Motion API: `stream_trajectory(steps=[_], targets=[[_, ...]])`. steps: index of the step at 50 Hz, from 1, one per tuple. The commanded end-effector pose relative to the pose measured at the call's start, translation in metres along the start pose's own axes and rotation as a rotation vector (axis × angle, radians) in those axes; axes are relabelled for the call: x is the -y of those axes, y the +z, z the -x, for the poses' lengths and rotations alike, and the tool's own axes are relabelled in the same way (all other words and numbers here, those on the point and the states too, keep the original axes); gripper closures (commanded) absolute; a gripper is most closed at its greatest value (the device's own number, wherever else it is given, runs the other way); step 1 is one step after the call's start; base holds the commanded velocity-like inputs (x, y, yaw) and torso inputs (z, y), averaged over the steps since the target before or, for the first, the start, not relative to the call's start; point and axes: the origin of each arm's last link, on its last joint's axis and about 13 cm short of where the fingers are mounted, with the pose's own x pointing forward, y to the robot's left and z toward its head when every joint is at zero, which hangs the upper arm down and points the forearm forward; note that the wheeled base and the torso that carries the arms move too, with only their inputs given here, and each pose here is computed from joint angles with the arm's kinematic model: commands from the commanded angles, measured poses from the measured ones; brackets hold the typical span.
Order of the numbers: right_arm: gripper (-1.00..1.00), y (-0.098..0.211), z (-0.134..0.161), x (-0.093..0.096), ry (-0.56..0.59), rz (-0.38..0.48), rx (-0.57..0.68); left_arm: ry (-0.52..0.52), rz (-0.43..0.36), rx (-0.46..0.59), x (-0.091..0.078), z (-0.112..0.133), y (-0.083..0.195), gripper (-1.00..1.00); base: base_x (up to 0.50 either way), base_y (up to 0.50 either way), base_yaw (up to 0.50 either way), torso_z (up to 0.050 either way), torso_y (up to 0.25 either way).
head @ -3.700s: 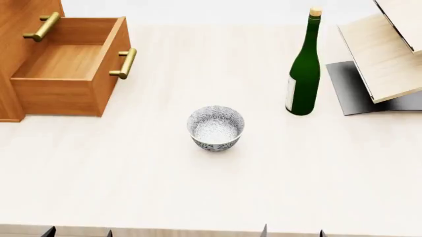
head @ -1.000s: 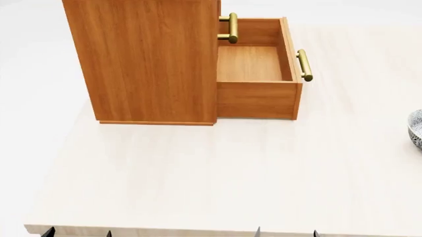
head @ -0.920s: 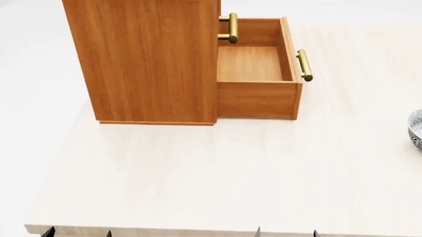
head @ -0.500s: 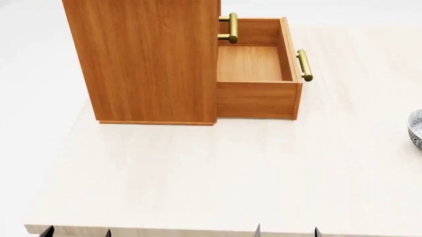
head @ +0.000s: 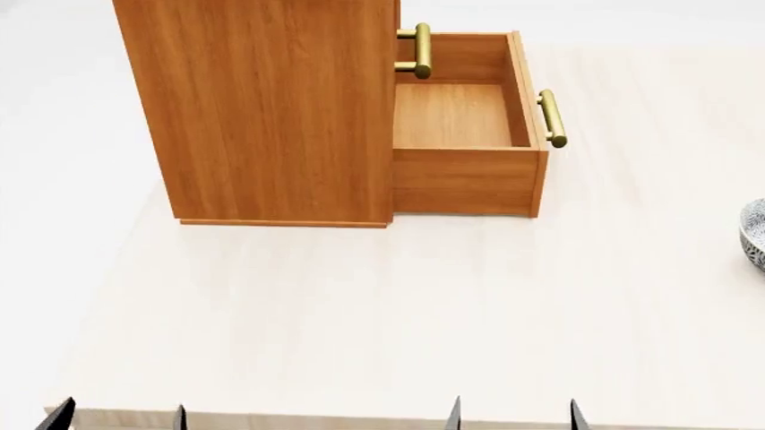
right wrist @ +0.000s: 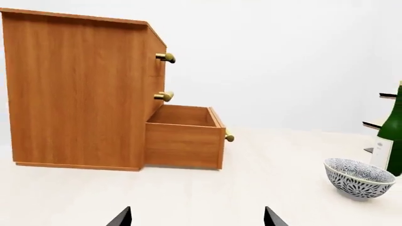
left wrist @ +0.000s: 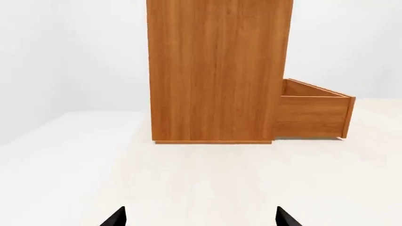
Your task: Close the bottom drawer of the cabinet.
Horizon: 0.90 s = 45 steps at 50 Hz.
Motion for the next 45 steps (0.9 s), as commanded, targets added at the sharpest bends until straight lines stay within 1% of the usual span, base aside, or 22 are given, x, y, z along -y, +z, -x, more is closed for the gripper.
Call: stream_trajectory(steps=[1,4,8,14,15,16,19,23,26,31,33,38,45], targets=[[-1.0,0.026,0.013,-0.002,0.006,0.012,0.109,-0.014,0.016,0.112,0.001,0.015,0.025,-1.0,0.0,0.0,0.0,0.0,0.0],[-1.0,0.034,0.019,-0.003,0.011,0.015,0.149,-0.022,0.04,0.148,0.001,0.022,0.035,-1.0,0.0,0.0,0.0,0.0,0.0],[-1.0,0.04,0.025,-0.004,0.033,0.022,0.182,-0.027,0.049,0.192,0.002,0.029,0.045,-1.0,0.0,0.0,0.0,0.0,0.0],[-1.0,0.05,0.032,-0.005,0.04,0.015,0.225,-0.017,0.032,0.248,0.003,0.038,0.055,-1.0,0.0,0.0,0.0,0.0,0.0],[-1.0,0.052,0.034,-0.005,0.033,0.017,0.237,-0.01,0.023,0.274,0.003,0.041,0.058,-1.0,0.0,0.0,0.0,0.0,0.0],[-1.0,0.055,0.036,-0.005,0.04,0.016,0.256,-0.021,0.033,0.278,0.003,0.044,0.061,-1.0,0.0,0.0,0.0,0.0,0.0],[-1.0,0.057,0.039,-0.005,0.033,0.03,0.276,-0.023,0.028,0.303,0.004,0.048,0.064,-1.0,0.0,0.0,0.0,0.0,0.0],[-1.0,0.058,0.039,-0.006,0.05,0.046,0.269,-0.038,0.023,0.335,0.005,0.053,0.068,-1.0,0.0,0.0,0.0,0.0,0.0],[-1.0,0.058,0.04,-0.005,0.041,0.035,0.275,-0.035,0.023,0.346,0.005,0.052,0.068,-1.0,0.0,0.0,0.0,0.0,0.0],[-1.0,0.057,0.04,-0.004,0.038,0.035,0.274,0.007,0.051,0.406,0.003,0.055,0.071,-1.0,0.0,0.0,0.0,0.0,0.0],[-1.0,0.056,0.039,-0.004,0.04,0.032,0.273,0.003,0.039,0.405,0.003,0.056,0.071,-1.0,0.0,0.0,0.0,0.0,0.0],[-1.0,0.056,0.04,-0.005,0.046,0.032,0.272,0.035,0.04,0.425,0.004,0.056,0.07,-1.0,0.0,0.0,0.0,0.0,0.0],[-1.0,0.055,0.041,-0.005,0.04,0.039,0.264,0.039,0.042,0.43,0.003,0.057,0.067,-1.0,0.0,0.0,0.0,0.0,0.0]])
